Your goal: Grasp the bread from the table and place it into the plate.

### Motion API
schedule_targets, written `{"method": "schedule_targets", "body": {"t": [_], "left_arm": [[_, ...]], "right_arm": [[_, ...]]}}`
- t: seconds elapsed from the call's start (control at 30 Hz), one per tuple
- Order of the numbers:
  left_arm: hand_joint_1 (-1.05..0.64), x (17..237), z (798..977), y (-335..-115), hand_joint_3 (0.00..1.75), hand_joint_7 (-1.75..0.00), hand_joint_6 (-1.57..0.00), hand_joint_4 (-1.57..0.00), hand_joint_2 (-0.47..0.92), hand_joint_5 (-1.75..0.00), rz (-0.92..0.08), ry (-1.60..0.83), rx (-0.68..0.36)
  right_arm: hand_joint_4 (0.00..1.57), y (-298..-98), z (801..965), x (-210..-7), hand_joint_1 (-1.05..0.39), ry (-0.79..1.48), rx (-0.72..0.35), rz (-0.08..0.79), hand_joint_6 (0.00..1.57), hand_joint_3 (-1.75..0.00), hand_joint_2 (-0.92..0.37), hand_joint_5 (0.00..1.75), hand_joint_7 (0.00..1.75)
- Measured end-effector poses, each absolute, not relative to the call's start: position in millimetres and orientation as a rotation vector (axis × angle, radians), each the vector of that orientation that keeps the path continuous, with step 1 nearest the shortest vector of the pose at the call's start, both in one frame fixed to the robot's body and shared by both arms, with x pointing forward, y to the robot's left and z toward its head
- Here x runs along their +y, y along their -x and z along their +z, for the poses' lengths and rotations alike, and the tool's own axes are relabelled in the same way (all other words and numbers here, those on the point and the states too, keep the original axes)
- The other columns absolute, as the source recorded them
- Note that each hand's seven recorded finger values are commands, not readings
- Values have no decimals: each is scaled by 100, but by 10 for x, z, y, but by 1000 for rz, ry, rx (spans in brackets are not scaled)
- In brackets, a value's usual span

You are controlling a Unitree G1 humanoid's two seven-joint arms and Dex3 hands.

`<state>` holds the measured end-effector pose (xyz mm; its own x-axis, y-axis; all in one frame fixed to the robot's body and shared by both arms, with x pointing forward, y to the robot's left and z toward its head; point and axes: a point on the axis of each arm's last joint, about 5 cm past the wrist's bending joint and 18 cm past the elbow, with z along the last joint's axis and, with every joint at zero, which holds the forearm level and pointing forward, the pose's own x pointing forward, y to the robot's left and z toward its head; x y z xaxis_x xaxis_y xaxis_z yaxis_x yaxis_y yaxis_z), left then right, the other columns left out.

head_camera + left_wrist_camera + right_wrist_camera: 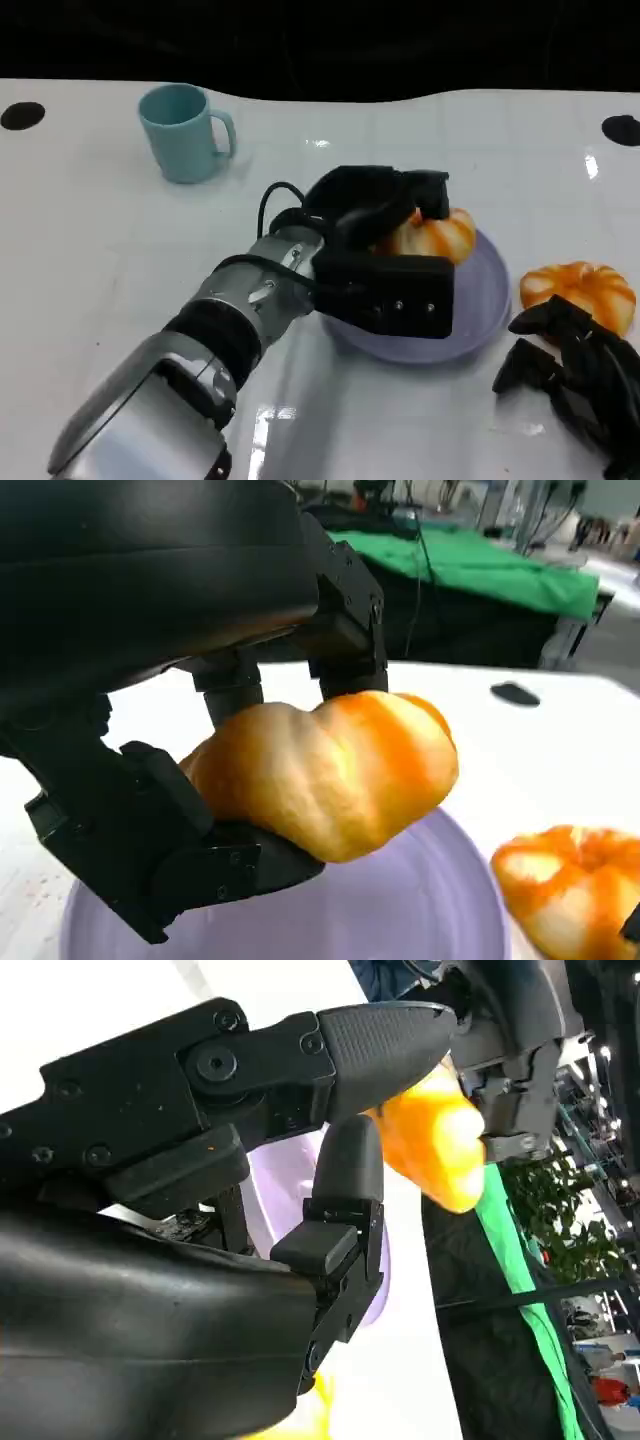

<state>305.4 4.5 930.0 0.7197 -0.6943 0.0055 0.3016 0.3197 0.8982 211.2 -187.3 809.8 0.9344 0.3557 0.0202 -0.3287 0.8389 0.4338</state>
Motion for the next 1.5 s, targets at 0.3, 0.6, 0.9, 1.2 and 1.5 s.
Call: {"method": "schedule_targets", "body": {"t": [0.3, 0.6, 0.9, 1.2, 1.5], "left_arm": [[-74, 97, 9368, -3123, 54, -6, -49, -27, 92, -55, -781, -1222, -372], [-91, 98, 9462, -3168, 71, -3, -51, -27, 92, -39, -820, -1316, -356], [-94, 149, 9504, -3196, 73, -2, -50, -27, 92, -37, -821, -1327, -365], [-88, 257, 9561, -3213, 69, -3, -52, -30, 92, -38, -801, -1290, -418], [-70, 678, 9414, -3107, 51, -3, -56, -43, 92, -42, -738, -804, -384]], "right_arm": [[64, -2105, 8093, -1867, -53, -454, 57, 359, 58, -28, -92, 157, 124], [62, -2106, 8093, -1871, -52, -456, 59, 371, 58, -27, -92, 157, 125], [64, -2108, 8093, -1871, -53, -459, 62, 370, 59, -26, -92, 158, 125], [63, -2112, 8095, -1872, -54, -464, 63, 375, 59, -25, -92, 158, 124], [63, -2103, 8094, -1891, -53, -472, 68, 369, 59, -26, -92, 157, 123]]}}
